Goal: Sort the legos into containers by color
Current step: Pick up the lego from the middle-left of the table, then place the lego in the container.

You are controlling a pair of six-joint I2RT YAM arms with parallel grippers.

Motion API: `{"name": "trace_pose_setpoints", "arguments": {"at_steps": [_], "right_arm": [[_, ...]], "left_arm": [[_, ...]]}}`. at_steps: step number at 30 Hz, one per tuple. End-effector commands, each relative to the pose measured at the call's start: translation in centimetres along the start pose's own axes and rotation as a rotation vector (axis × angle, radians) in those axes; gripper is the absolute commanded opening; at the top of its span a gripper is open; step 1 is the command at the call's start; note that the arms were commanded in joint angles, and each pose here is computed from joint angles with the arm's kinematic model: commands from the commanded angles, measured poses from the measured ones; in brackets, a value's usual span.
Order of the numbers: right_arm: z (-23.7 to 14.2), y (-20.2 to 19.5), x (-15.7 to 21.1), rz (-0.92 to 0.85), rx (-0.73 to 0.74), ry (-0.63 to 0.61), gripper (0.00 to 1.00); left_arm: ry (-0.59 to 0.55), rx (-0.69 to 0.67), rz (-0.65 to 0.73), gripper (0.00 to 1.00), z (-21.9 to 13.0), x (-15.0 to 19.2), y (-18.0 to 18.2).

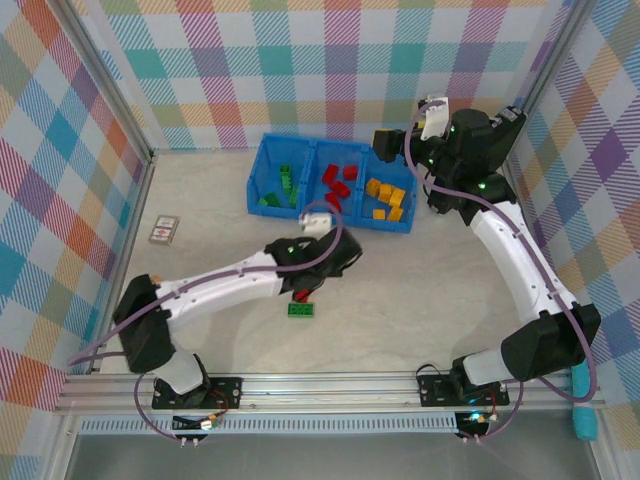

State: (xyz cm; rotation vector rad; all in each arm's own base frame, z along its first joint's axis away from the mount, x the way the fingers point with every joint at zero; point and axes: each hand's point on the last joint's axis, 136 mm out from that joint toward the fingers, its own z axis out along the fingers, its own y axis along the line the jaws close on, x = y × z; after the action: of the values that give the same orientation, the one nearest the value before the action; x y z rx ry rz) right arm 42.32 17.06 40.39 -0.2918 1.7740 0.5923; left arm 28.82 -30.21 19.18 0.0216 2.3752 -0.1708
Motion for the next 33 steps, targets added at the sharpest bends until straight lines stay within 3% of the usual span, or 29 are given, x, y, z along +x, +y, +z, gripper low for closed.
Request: {"name": "trace_pose_setpoints", "arguments": {"at_steps": [1, 6, 14, 24, 30, 33], "right_arm": [[-1.7, 0.7, -2.3, -0.037, -0.007, -0.086, 0.99], [-2.3, 0.9, -2.6, -0.048, -0.007, -0.099, 0.99], [-2.3, 1.2, -2.5, -0.038, -0.026, -0.1, 0.99], [-2.6, 1.1, -2.6, -0.055, -0.011, -0.1, 0.99], [-2.4, 0.9, -2.6, -0.054, -0.005, -0.098, 0.99], [-2.3, 0.9, -2.5, -0.05, -0.01, -0.095, 0.99]], "left_arm": [[-0.065, 0.08, 0.195, 0.3, 2.1, -2.7, -4.6], [-0.162, 0.186, 0.261, 0.3, 5.3, -5.2, -10.3], [-0.394, 0.331, 0.124, 0.29, 9.9, -12.0, -15.9], [-0.361, 0.29, -0.003, 0.39, 17.5, -12.6, -14.7], [-0.375, 0.298, 0.036, 0.55, 16.6, -13.1, -14.6], [-0.392, 0.298, 0.076, 0.57, 15.2, -13.9, -14.3]]}}
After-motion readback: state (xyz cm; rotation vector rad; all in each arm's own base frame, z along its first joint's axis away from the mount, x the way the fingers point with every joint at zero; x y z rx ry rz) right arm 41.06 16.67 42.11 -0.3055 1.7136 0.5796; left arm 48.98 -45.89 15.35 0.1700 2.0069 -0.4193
